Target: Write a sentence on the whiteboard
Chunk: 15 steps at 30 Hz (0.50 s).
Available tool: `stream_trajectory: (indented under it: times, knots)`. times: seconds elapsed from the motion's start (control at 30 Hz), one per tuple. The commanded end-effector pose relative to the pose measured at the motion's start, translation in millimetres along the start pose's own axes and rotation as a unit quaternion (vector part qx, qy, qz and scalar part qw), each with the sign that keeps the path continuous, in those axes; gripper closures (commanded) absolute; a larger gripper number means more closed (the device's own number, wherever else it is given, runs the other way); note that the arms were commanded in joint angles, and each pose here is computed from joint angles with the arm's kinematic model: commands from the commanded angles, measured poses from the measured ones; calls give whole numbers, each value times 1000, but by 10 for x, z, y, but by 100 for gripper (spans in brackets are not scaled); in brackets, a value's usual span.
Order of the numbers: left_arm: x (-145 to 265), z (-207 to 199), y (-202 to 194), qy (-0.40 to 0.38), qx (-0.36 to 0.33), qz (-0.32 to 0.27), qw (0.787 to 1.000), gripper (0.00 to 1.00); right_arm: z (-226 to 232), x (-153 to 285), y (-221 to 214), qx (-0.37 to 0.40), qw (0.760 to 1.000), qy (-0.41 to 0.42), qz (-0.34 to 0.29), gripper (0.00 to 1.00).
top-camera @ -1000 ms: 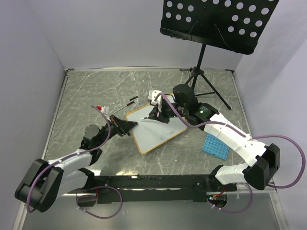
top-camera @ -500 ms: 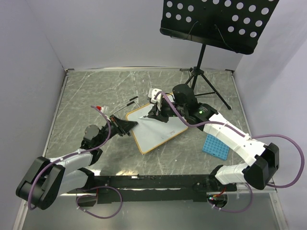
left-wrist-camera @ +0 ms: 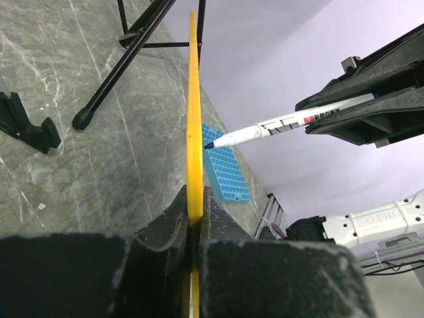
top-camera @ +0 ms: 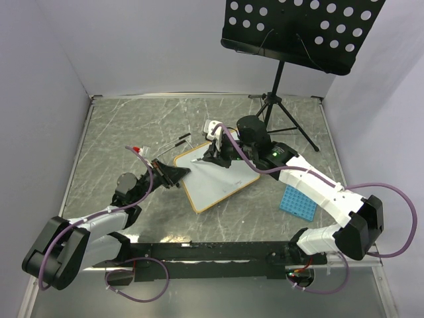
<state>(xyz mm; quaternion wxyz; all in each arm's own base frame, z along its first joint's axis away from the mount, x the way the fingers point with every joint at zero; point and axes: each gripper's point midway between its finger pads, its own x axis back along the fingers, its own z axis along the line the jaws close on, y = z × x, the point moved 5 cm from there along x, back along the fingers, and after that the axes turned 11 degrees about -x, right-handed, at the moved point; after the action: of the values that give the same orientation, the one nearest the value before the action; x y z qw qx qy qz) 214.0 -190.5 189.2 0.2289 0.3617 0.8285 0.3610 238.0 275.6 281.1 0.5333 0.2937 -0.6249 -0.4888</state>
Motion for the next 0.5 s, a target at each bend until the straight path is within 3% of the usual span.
stream_trajectory:
  times: [0.0,0.47]
  knots:
    - [-29,-292,287,-71,-26,-62,995,99,28,-43,30,1,1000,7,-13,100]
    - [-34,-304,303,-74,-27,-65,995,99,16,-89,-56,-5,1000,9,-2,100]
